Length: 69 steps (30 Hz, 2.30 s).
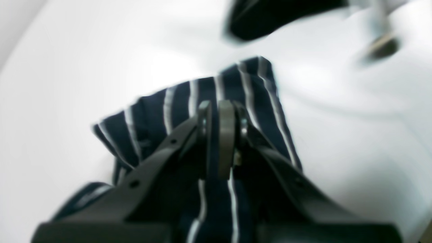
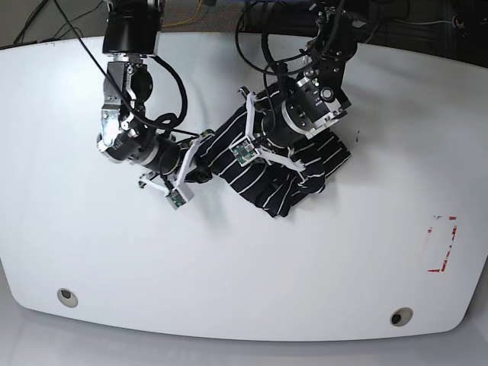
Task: Layout the t-shirt on the table in an organized manner, then fold the t-shirt properly
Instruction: 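Grasp the shirt edge with the right gripper beside the left gripper, then hold the shirt with both grippers and straighten it into a square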
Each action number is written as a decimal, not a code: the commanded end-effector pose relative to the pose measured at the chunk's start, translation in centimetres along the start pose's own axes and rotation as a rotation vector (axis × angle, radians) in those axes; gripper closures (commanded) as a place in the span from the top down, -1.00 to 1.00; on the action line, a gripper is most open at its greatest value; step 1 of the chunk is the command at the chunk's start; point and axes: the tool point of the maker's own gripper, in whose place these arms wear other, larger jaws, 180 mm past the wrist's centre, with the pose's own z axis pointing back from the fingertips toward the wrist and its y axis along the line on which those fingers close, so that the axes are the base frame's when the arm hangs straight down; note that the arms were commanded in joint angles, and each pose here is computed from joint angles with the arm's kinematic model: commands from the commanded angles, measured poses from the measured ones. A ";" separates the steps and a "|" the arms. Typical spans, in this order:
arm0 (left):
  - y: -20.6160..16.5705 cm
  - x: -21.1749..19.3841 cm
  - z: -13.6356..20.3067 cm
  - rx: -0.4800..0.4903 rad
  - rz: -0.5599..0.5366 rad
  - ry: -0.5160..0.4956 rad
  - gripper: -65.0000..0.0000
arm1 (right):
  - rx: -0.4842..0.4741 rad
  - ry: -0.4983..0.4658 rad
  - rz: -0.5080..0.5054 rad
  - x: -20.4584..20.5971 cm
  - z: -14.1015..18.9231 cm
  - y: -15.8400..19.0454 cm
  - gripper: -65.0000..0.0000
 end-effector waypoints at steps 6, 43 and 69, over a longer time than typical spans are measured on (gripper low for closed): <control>-1.8 -1.9 1.3 -0.033 0.012 -0.055 -0.93 | -0.008 -0.037 0.015 0.2 0.2 0.2 -0.93; 5.5 -6.6 5.1 0.168 0.137 -0.060 -0.93 | -0.050 -0.058 0.021 -0.2 2.1 -0.2 -0.93; 12.7 -6.8 7.8 0.617 0.403 -0.196 -0.93 | 0.197 -0.210 0.124 7.1 -5.6 8.4 -0.93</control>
